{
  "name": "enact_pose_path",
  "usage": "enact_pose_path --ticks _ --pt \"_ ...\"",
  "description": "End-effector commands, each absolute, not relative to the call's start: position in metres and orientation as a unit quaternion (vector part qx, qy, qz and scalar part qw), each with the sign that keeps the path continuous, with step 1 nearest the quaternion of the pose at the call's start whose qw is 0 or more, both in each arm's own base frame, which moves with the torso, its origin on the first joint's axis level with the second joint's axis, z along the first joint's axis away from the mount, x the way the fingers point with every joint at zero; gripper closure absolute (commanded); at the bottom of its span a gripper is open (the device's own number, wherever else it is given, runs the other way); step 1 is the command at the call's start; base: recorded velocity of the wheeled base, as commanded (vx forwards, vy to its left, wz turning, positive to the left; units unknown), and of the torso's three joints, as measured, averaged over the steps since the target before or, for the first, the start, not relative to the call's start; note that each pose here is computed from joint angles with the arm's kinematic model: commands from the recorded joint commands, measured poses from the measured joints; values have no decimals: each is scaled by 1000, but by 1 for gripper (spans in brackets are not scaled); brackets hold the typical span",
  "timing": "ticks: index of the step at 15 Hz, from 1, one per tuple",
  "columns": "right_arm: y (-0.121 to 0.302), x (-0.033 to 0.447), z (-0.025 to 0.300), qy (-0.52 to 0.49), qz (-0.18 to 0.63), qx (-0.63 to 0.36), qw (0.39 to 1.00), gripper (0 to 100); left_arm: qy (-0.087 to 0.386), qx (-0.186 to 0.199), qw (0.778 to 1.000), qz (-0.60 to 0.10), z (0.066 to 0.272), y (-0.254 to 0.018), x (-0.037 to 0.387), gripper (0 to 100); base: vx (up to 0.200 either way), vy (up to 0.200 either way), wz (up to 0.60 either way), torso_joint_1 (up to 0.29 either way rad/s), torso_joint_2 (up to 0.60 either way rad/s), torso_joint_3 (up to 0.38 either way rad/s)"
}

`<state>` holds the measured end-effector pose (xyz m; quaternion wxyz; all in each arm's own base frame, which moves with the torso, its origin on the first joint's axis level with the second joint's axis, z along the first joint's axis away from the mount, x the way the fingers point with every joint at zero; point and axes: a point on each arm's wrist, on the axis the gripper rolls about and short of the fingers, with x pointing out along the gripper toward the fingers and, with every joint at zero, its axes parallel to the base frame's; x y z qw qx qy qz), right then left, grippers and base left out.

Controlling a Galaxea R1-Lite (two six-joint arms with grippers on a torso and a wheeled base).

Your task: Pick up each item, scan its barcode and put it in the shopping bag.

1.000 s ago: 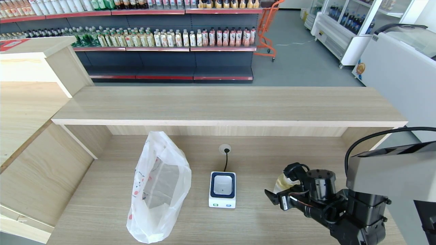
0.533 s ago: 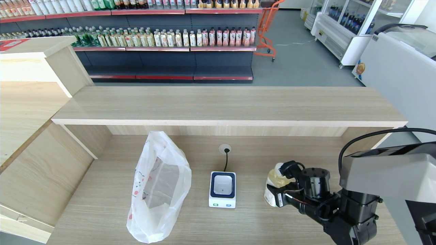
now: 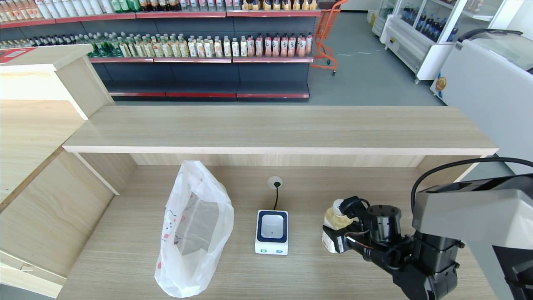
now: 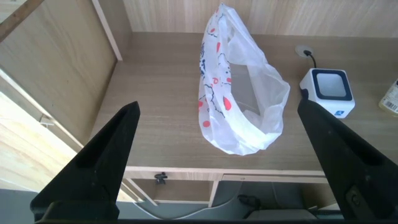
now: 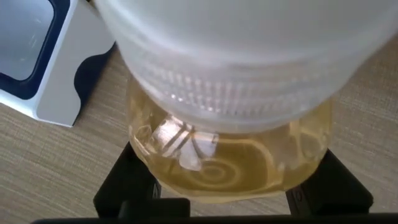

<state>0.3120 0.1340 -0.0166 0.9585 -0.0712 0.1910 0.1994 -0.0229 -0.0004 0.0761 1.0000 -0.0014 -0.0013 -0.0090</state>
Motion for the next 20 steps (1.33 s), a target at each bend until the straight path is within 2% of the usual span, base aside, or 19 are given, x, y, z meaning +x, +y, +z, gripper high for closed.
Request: enact_pose_path --ticks 1,4,5,7,11,20 --pt "132 309 13 163 241 -23 957 100 -2 -2 1000 -9 76 0 -23 0 0 0 0 0 0 0" --pt "115 294 67 173 306 70 934 100 -2 -2 1000 -9 76 0 -23 0 0 0 0 0 0 0" --pt "101 283 93 183 352 100 913 100 -2 -2 1000 -9 76 0 -23 0 0 0 0 0 0 0" --pt "85 261 116 181 443 123 869 100 -2 -2 1000 -9 76 0 -23 0 0 0 0 0 0 0" --pt "87 219 122 188 544 122 809 100 -2 -2 1000 -9 76 0 -23 0 0 0 0 0 0 0" --pt "122 189 127 193 619 106 754 100 -2 -2 1000 -9 76 0 -23 0 0 0 0 0 0 0"
